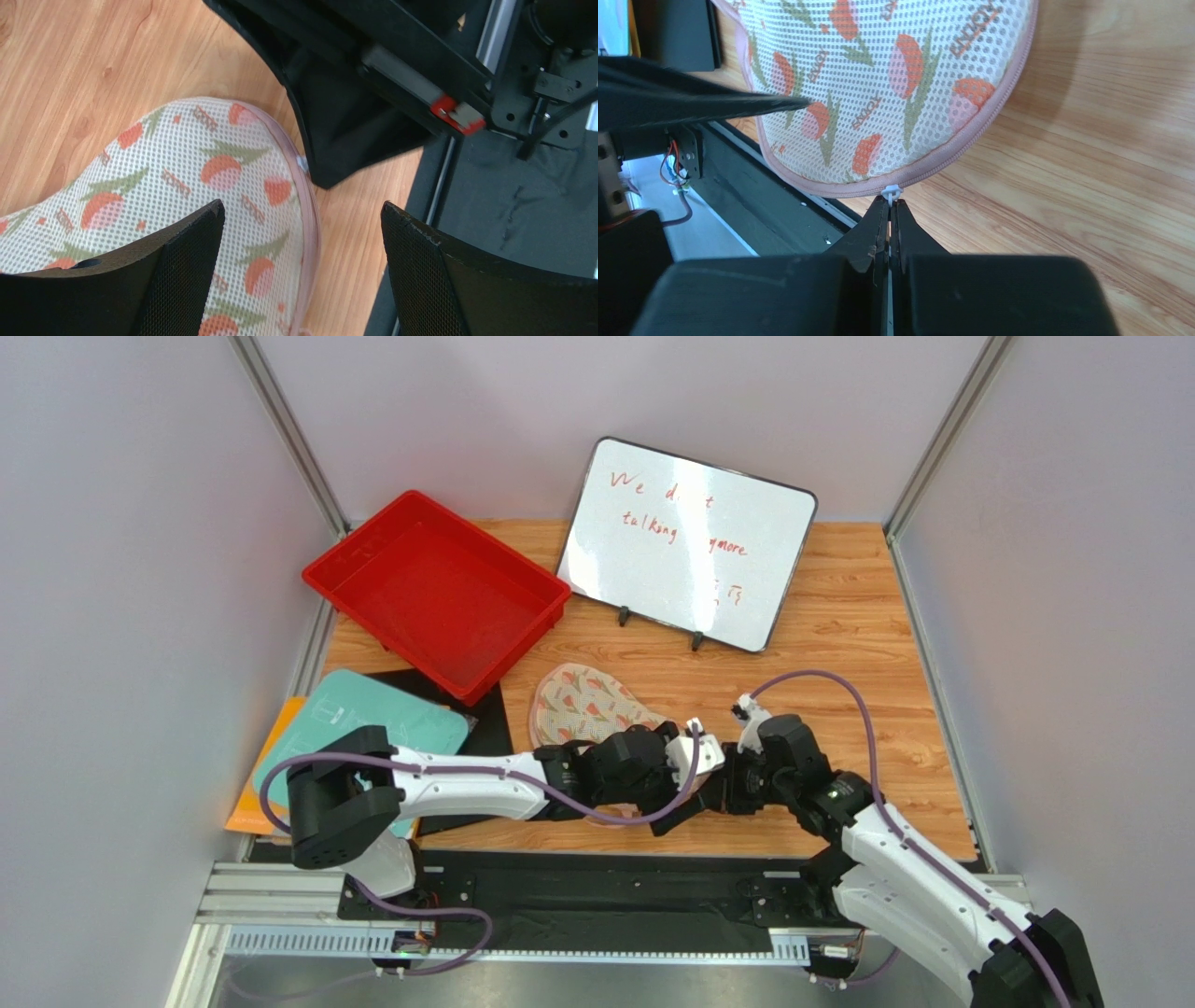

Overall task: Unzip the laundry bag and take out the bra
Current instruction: Unzip the laundry bag at the center of the board.

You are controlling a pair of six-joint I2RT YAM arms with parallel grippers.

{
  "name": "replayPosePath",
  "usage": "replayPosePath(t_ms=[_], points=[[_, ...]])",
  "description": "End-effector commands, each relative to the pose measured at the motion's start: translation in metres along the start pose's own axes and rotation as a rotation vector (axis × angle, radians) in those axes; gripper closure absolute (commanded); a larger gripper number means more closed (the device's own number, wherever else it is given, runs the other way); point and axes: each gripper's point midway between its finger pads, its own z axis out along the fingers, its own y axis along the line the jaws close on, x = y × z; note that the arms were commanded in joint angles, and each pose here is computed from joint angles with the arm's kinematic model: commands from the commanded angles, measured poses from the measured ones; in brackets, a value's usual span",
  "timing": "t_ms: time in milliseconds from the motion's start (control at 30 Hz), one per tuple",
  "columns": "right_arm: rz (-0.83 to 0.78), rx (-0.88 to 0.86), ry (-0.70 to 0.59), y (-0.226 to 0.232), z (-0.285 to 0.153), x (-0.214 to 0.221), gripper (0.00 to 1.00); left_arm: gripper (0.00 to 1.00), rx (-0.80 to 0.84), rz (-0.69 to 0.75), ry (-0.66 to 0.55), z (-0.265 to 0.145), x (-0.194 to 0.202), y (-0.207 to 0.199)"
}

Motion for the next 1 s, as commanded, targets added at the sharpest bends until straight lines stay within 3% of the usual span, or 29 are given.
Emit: replayPosePath(t_ms=[0,333,533,667,767,833,967], points=[[-0.046,-0.092,-0.068,0.03,-0.009,-0.022,1.0,0.14,0.006,0.028,0.008,0.013,-0.003,0.0],[-0.044,-0.093,-0.065,0.03,-0.009,-0.02,1.0,0.22,-0.025,0.028,0.054,0.023,0.019,0.005],[-0.046,-0.094,-0.072,0.032,-0.012,-0.022,1.0,0.43,-0.04,0.027,0.093,0.029,0.034,0.008],[-0.048,-0.08,-0.074,0.029,-0.013,-0.023,1.0,0.77,-0.056,0.014,0.096,0.027,0.039,0.01],[-0.042,-0.059,-0.073,0.026,-0.012,-0.022,1.0,0.94,-0.065,0.007,0.099,0.023,0.042,0.011],[-0.038,-0.034,-0.078,0.021,-0.011,-0.023,1.0,1.0,-0.07,0.006,0.099,0.02,0.045,0.012],[-0.025,0.003,-0.076,0.014,-0.009,-0.023,1.0,1.0,-0.081,-0.002,0.107,0.015,0.051,0.013]])
